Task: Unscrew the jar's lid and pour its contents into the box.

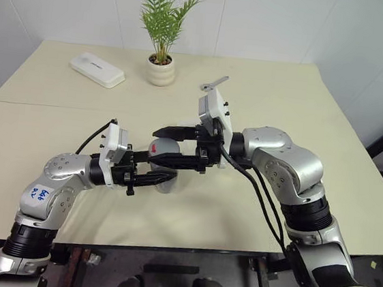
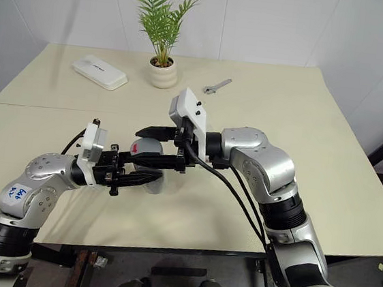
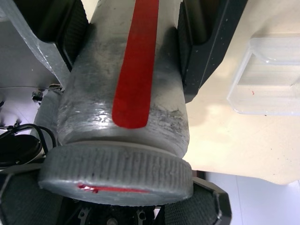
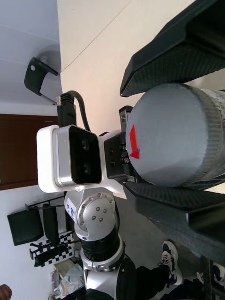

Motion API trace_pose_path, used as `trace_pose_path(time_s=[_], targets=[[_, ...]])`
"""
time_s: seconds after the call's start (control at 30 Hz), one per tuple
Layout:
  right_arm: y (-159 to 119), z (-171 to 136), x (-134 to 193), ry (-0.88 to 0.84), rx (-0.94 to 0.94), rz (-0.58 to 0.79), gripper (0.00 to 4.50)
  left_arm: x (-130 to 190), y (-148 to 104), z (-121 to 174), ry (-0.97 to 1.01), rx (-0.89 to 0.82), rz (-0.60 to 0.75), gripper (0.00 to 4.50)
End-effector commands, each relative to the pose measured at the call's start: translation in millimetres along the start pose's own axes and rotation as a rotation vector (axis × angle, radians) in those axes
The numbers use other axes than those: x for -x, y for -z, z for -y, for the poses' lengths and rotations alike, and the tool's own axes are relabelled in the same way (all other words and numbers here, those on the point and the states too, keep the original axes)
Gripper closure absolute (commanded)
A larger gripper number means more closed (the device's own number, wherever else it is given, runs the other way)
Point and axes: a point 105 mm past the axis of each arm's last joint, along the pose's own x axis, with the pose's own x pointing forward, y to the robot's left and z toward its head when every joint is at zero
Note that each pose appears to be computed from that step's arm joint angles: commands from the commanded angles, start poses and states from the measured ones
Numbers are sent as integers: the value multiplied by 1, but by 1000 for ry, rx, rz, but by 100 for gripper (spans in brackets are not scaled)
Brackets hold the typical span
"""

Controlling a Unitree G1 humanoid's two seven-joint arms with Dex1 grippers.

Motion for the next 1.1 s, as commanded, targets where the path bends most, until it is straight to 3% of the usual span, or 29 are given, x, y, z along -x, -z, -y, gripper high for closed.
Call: trace_pose_path(time_s=[0.03,0.2,0.3,0.53,0.73,0.77,0.93,1.1], targets=[[-32,-3,8,-17,-27,175,195,1,-7,3,5,-38,10,258],[-54,9,36,70,-92,334,195,3,-6,4,-4,-34,8,258],[-37,31,69,270,-53,283,195,6,-5,5,-16,-32,8,258],[65,69,170,786,46,-2,195,9,-7,3,-49,-25,27,258],[136,70,217,1000,-1,-103,195,8,-10,1,-50,-15,53,258],[143,68,220,1013,-45,-81,160,7,-13,0,-51,-13,60,258],[142,64,224,997,-42,-65,7,6,-22,-9,-72,-1,93,258],[95,64,206,855,39,-22,3,8,-32,-31,-136,7,121,258]])
